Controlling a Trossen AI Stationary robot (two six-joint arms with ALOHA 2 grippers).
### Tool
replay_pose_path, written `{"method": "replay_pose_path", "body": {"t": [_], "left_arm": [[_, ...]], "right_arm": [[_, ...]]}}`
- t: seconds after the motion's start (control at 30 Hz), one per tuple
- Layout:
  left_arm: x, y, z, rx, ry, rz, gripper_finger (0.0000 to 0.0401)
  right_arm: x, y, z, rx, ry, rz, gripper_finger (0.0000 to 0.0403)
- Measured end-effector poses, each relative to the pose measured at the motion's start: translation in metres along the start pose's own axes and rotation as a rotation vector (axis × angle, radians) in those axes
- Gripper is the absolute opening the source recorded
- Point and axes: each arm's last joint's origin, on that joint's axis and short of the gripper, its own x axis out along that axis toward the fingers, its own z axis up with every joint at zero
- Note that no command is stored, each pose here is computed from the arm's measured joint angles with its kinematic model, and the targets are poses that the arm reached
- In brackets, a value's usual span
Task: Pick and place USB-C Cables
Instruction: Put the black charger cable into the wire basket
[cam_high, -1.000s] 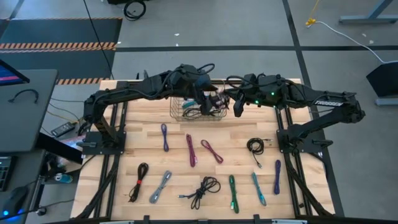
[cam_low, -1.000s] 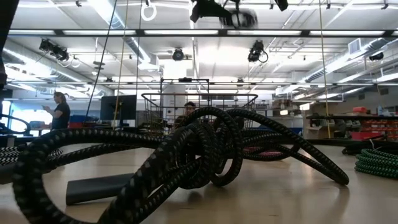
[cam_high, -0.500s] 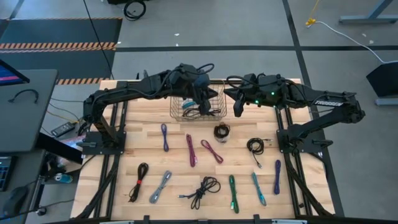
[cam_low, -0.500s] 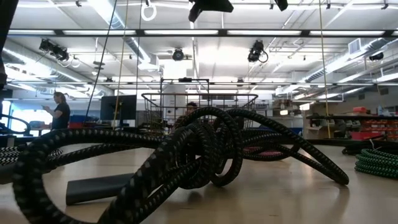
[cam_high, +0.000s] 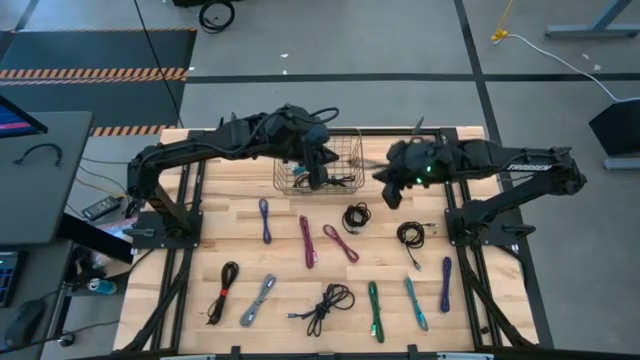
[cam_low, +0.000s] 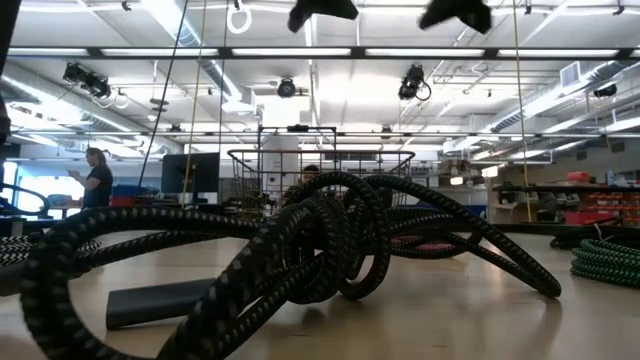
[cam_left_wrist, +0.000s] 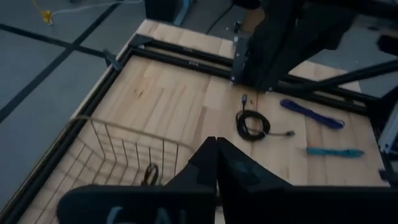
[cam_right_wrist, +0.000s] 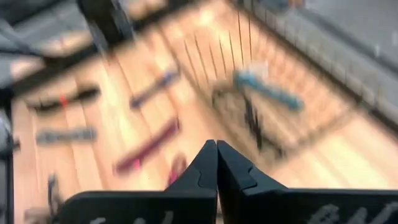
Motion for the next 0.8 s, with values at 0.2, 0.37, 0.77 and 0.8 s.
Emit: {"method": "replay_pose_path", "body": {"t": [0.2,0.37,0.77,0.8], "left_arm": [[-0.034,-0.008,-0.004,0.012,0.049,-0.014,0.0004],[-0.060,-0.014,-0.006,-0.001,0.068,-0.029,0.0007],[-0.075,-0.027,-0.011,0.034,0.093,-0.063,0.0051],[-0.075,-0.027,-0.011,0.034,0.092,-0.064,0.0052]], "right_arm": [[0.008,0.012,-0.027,0.041,0.191,-0.012,0.0013],[0.035,0.017,-0.045,0.094,0.274,-0.046,0.0061],[0.126,0.013,-0.092,0.096,0.526,-0.152,0.0209],[0.131,0.012,-0.094,0.082,0.539,-0.162,0.0214]]}}
